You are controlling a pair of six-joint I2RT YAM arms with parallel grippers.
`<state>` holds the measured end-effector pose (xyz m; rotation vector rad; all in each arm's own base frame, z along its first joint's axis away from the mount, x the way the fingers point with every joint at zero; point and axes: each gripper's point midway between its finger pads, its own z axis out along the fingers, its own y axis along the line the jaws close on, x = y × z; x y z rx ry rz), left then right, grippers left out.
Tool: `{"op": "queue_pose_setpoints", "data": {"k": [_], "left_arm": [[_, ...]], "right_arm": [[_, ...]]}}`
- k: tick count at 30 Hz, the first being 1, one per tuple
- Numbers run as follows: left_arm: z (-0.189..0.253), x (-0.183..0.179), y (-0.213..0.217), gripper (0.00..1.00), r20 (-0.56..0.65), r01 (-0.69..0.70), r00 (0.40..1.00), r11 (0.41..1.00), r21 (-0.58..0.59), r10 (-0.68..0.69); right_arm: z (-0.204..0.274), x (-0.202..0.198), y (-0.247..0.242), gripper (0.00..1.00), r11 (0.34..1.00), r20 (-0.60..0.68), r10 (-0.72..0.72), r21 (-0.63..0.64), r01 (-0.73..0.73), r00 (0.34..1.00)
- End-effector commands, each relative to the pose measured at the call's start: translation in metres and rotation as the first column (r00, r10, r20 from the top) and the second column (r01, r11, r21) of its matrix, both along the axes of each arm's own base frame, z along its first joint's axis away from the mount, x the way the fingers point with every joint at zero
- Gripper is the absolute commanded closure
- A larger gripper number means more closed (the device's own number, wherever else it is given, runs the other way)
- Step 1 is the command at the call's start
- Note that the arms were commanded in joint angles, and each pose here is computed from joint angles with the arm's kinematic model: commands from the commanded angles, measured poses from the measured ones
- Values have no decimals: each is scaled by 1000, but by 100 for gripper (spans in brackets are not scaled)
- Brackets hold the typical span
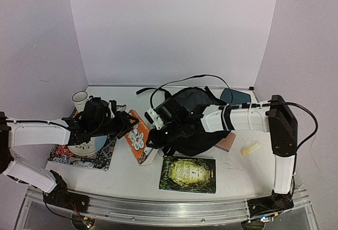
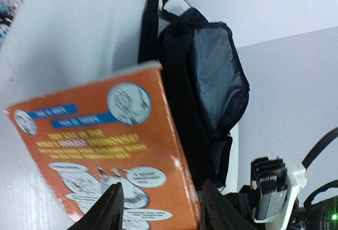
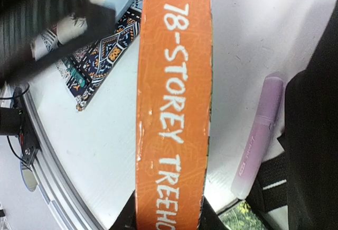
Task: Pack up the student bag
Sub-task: Pick up the book from the center of the board, then pass from the right arm to the left
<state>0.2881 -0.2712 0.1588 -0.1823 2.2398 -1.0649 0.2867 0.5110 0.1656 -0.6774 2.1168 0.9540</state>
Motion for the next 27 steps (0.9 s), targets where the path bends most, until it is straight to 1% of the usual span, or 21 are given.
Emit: {"op": "queue_pose_setpoints", "data": {"k": [1,3,6,9,11,14,18,23,27], "left_arm": [[61,22,34,44,212,-67,977,985,160,32],[85,27,45,35,296,-81,955,972,218,13],[108,30,55,22,380,-51,923,956,288,-65],[124,36,57,16,413,32,894,946,322,-171],[133,38,56,12,429,84,873,938,335,-232],[148,42,54,8,460,158,830,925,346,-314],[170,45,45,5,497,276,762,902,333,-416],[188,43,21,2,526,439,645,833,338,-554],[189,47,7,1,514,525,592,781,339,-621]], "right_arm": [[98,0,-15,100,987,121,19,158,-38,992],[115,1,-22,100,982,140,29,183,-55,990],[148,1,-36,100,970,186,48,227,-91,981],[179,3,-55,100,957,231,58,264,-120,971],[189,8,-70,100,954,249,58,272,-127,967],[199,15,-91,100,954,274,63,266,-138,960],[199,21,-114,100,964,310,84,217,-156,947],[197,21,-131,100,959,369,157,164,-230,916],[198,18,-132,100,951,423,227,97,-293,877]]}}
